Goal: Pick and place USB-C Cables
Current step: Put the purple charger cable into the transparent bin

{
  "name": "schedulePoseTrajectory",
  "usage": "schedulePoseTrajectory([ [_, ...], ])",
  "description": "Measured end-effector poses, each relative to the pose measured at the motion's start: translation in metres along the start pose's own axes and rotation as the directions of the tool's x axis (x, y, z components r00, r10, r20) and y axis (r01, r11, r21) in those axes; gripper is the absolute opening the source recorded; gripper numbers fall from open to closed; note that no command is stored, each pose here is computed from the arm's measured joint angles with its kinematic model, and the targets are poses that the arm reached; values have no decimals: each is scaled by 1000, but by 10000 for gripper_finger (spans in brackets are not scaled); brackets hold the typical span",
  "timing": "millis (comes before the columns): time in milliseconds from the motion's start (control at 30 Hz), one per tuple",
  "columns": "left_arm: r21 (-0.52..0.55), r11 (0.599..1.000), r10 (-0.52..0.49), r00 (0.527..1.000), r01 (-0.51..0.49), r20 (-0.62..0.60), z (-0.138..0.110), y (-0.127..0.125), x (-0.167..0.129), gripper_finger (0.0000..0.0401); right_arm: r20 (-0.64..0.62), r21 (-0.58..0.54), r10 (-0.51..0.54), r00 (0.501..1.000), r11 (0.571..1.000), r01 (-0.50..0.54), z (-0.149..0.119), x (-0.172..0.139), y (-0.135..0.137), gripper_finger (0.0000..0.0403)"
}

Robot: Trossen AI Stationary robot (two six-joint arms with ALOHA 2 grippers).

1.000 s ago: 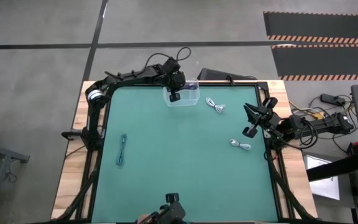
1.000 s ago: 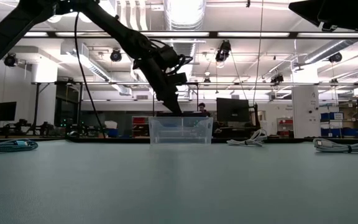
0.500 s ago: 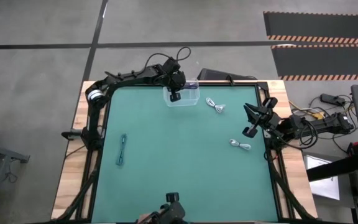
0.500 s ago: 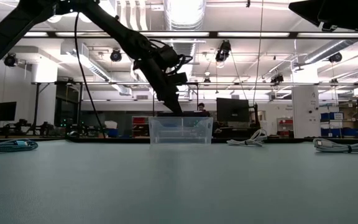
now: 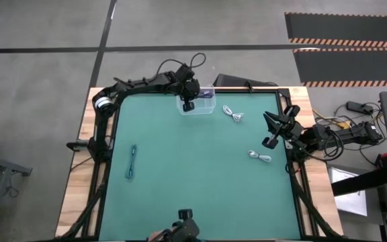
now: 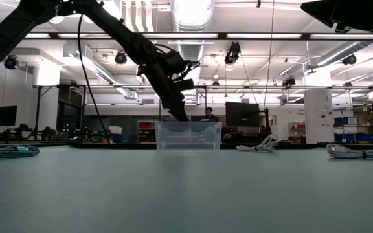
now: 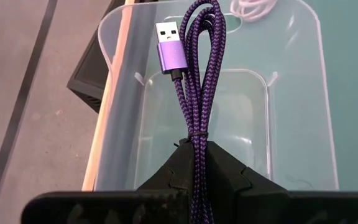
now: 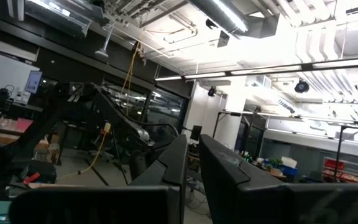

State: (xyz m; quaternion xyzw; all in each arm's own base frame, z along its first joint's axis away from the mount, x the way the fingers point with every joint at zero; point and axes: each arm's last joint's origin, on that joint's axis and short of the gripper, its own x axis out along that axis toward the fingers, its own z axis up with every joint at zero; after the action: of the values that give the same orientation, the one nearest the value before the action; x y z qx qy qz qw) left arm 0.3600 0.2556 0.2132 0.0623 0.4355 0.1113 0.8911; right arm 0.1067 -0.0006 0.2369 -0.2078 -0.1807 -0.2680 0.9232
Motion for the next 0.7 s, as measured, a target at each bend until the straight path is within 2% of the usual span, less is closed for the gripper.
schedulePoseTrajectory([
  [700,-40,999,-8,1000,7,-15,-15,-6,10,11,0,0,0,1000,1000,0,0,0,0,31],
])
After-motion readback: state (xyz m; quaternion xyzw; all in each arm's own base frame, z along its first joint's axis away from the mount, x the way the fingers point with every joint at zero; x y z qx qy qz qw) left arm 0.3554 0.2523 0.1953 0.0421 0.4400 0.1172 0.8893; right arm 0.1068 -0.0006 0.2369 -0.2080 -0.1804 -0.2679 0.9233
